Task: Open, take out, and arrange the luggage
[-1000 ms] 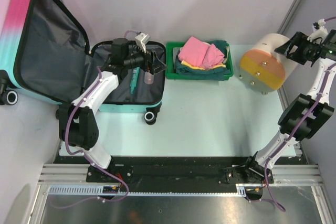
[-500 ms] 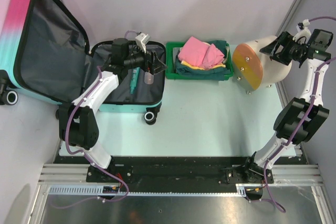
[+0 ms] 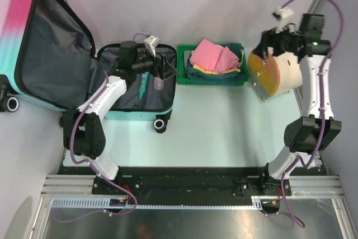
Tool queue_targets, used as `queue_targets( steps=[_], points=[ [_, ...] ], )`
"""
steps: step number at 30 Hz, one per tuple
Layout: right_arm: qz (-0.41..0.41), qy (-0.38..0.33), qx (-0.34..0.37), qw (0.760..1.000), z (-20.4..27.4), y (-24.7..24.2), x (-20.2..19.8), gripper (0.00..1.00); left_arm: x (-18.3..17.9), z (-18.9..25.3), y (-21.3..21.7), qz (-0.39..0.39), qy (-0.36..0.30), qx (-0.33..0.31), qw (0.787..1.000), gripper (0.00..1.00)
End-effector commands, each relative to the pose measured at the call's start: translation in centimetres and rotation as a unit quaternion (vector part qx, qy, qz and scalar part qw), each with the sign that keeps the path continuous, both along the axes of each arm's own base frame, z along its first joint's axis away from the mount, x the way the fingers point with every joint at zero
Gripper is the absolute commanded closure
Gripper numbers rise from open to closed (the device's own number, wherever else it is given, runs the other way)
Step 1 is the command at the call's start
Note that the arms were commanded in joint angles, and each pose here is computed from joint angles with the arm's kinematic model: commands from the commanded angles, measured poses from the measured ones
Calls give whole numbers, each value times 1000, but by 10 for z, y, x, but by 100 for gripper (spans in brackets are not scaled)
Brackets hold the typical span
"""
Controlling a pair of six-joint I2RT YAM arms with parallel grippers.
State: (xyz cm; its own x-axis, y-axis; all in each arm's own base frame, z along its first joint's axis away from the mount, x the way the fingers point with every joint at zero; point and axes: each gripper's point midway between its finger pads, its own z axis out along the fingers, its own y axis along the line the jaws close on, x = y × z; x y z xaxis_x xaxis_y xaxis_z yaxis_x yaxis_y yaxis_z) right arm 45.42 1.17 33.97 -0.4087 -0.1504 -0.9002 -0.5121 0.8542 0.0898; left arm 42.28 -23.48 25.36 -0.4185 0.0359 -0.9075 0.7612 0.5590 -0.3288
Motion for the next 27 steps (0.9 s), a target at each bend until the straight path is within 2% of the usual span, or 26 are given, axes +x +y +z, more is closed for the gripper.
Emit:
queue_targets(
  steps=[1,3,4,6,7,9,13,21,27],
  points=[
    [38,-59,-168,983,0,37,6,15,2,13,-2,-19,-33,-1,999,13],
    [5,-96,-215,972,8,40,28,13,3,15,-3,-19,-33,-2,999,13],
    [8,-106,-229,968,5,55,40,13,4,16,-2,-17,-33,-2,999,13],
    [-16,-136,-249,959,16,54,63,12,3,16,-2,-15,-35,-1,999,13],
    [-19,-127,-250,960,5,54,78,12,3,16,-1,-15,-36,-1,999,13],
    [-34,-148,-249,957,25,48,95,12,2,14,0,-13,-34,1,999,13],
    [-49,-127,-230,964,7,27,127,13,-2,15,3,-7,-39,5,999,13],
    [-101,-14,-108,989,-56,-7,140,14,-4,7,10,3,-34,11,999,13],
    [-125,109,-53,985,-101,-17,108,19,-5,3,13,5,-30,14,999,13]
  ],
)
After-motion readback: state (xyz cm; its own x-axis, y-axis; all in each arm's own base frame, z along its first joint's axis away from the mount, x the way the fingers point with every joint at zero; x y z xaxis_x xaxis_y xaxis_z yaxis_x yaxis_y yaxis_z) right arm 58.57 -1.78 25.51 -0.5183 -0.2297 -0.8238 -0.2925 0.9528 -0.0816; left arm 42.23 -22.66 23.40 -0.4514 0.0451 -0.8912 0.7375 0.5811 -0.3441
